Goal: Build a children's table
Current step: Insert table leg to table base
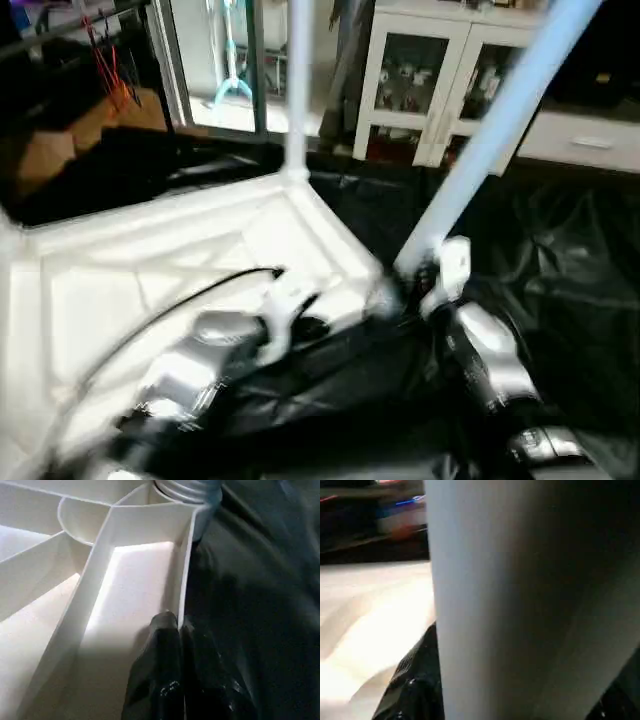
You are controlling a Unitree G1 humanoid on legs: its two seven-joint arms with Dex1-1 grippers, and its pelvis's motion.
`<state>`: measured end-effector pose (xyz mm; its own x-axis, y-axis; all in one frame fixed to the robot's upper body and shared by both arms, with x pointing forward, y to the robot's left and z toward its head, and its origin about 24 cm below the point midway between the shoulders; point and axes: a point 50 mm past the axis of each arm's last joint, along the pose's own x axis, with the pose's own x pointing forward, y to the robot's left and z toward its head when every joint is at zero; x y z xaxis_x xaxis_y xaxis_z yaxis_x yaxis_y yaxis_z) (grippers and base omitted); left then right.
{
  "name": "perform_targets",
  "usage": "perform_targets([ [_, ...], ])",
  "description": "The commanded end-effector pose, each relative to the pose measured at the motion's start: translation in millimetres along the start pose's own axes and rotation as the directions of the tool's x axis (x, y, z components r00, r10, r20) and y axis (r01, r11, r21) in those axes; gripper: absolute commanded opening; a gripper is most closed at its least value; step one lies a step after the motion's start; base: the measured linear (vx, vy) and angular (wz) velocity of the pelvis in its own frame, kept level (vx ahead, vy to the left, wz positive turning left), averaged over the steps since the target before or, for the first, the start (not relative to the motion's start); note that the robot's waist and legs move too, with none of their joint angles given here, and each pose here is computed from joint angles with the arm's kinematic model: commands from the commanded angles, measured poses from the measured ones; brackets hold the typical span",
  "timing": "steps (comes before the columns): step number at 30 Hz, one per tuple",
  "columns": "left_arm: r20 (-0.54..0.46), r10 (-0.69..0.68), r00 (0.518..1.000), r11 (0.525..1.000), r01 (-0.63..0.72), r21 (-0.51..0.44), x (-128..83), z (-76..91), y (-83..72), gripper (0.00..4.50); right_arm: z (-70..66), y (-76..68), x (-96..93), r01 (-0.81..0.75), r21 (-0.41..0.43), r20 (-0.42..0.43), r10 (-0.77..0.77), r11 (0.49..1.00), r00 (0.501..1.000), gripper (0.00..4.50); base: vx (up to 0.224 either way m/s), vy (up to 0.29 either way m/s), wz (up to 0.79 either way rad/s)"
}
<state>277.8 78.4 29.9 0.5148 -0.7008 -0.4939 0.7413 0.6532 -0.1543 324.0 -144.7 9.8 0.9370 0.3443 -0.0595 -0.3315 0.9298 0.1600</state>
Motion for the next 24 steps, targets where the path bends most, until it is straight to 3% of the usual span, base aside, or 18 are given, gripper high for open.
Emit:
perform_targets([
  [1, 0.108, 0.373, 0.922, 0.911, -0.341, -0.231, 0, 5.8, 32.4, 0.0, -90.1, -13.5, -48.9, 0.367, 0.06, -0.464, -0.299, 0.928, 0.834, 1.93, 0.0, 0.0, 0.0],
  [5, 0.168, 0.508, 0.845, 0.807, -0.398, -0.437, 19, 26.2, 26.1, 0.0, -86.9, -2.4, -35.3, 0.529, 0.081, -0.471, -0.436, 0.845, 0.767, 1.93, 0.0, 0.0, 0.0],
  [7, 0.172, 0.51, 0.843, 0.802, -0.394, -0.449, 21, 29.1, 23.5, 0.0, -84.8, 0.9, -31.5, 0.522, 0.073, -0.462, -0.434, 0.85, 0.773, 1.93, 0.0, 0.0, 0.0],
  [9, 0.199, 0.431, 0.88, 0.852, -0.324, -0.412, 27, 35.5, 13.2, 0.0, -75.0, 11.5, -18.2, 0.429, 0.035, -0.414, -0.378, 0.903, 0.828, 1.93, 0.0, 0.0, 0.0],
  [10, 0.199, 0.431, 0.88, 0.852, -0.324, -0.412, 27, 35.5, 13.2, 0.0, -75.0, 11.5, -18.2, 0.429, 0.035, -0.414, -0.378, 0.903, 0.828, 1.93, 0.0, 0.0, 0.0],
  [13, 0.231, 0.271, 0.935, 0.93, -0.192, -0.312, 21, 30.2, 9.6, 0.0, -68.1, 17.1, -11.3, 0.351, 0.108, -0.37, -0.29, 0.93, 0.883, 1.93, 0.0, 0.0, 0.0],
  [15, 0.228, 0.228, 0.946, 0.95, -0.165, -0.264, 15, 24.8, 12.6, 0.0, -67.3, 15.4, -11.8, 0.328, 0.134, -0.364, -0.261, 0.935, 0.894, 1.93, 0.0, 0.0, 0.0],
  [18, 0.157, 0.056, 0.986, 0.992, -0.037, -0.122, -2, 5.3, 11.6, 0.0, -69.0, 4.2, -20.5, 0.262, 0.12, -0.375, -0.201, 0.958, 0.905, 1.93, 0.0, 0.0, 0.0],
  [20, 0.133, -0.04, 0.99, 0.995, 0.053, -0.09, -10, -0.7, 6.7, 0.0, -68.6, -1.4, -24.0, 0.25, 0.11, -0.374, -0.193, 0.962, 0.907, 1.93, 0.0, 0.0, 0.0],
  [21, 0.157, -0.158, 0.975, 0.981, 0.173, -0.09, -25, 0.1, 0.9, 0.0, -67.1, -11.8, -30.0, 0.236, 0.099, -0.371, -0.184, 0.967, 0.91, 1.93, 0.0, 0.0, 0.0],
  [24, 0.198, -0.2, 0.96, 0.969, 0.223, -0.103, -36, 7.7, 0.1, 0.0, -65.1, -20.3, -34.6, 0.231, 0.092, -0.365, -0.183, 0.969, 0.913, 1.93, 0.0, 0.0, 0.0],
])
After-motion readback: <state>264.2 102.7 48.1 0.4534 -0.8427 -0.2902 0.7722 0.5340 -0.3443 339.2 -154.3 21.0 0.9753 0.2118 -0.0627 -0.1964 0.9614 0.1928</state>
